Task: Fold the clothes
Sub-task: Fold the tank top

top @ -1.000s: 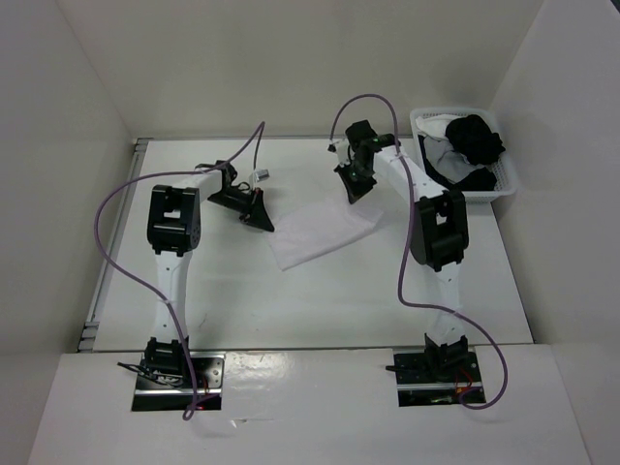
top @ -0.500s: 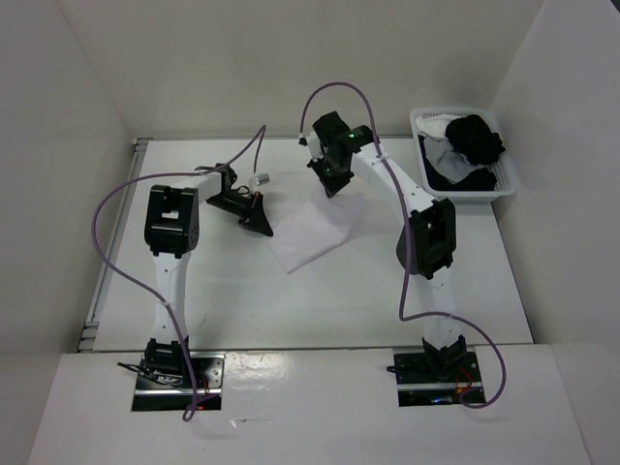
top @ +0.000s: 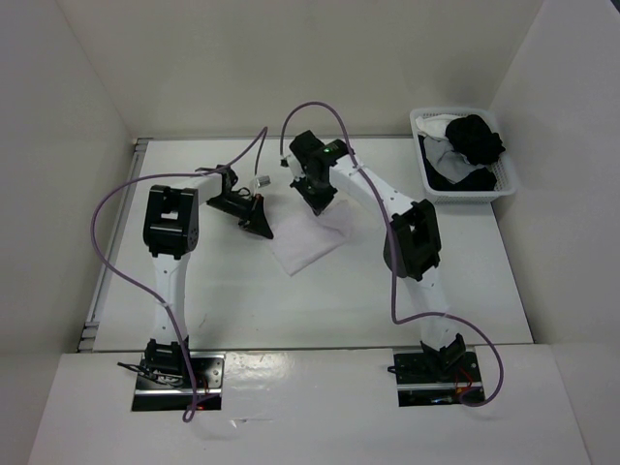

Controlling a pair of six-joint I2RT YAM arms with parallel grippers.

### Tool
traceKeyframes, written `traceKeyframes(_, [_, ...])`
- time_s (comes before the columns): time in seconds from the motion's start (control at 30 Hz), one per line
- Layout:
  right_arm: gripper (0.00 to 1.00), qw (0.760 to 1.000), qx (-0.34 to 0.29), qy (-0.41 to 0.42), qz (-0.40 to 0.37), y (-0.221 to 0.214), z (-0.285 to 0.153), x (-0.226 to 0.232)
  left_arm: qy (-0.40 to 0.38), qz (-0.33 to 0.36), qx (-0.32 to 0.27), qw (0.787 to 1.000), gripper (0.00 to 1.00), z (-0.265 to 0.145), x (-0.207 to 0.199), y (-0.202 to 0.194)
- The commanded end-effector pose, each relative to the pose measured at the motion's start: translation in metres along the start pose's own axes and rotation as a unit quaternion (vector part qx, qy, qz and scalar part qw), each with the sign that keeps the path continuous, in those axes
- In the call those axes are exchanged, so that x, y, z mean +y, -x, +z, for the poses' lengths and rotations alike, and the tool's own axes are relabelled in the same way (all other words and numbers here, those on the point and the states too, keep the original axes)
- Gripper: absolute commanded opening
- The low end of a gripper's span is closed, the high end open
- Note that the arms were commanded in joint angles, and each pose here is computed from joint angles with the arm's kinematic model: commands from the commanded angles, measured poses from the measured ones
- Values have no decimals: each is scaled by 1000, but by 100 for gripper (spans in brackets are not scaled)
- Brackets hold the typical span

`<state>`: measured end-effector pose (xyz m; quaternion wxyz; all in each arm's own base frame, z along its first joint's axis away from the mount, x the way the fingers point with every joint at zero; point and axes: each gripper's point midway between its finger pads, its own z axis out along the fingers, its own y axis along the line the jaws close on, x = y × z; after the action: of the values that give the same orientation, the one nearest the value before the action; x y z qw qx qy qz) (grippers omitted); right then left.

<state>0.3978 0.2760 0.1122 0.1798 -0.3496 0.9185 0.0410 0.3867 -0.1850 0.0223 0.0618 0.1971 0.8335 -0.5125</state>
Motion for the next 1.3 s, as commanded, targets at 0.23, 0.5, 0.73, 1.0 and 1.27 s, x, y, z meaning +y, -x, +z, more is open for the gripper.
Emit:
traceKeyframes(0.23, [0,1000,-7,16,-18,13,4,34,-9,45,-15,999,0,-9,-22,10])
traceKeyframes(0.5, [0,999,-18,10,-33,23,-4,55,-9,45,-15,999,0,-8,-20,8])
traceKeyframes(0.73, [1,998,-23,18,-52,26,-8,76,-10,46,-13,999,0,-6,-26,9])
traceKeyframes(1.0, [1,997,-17,23,-66,24,-5,91,-10,42,-11,999,0,-5,-25,7])
traceKeyframes(1.27, [1,997,-3,27,-76,21,11,102,1,26,-9,1000,0,0,-13,0])
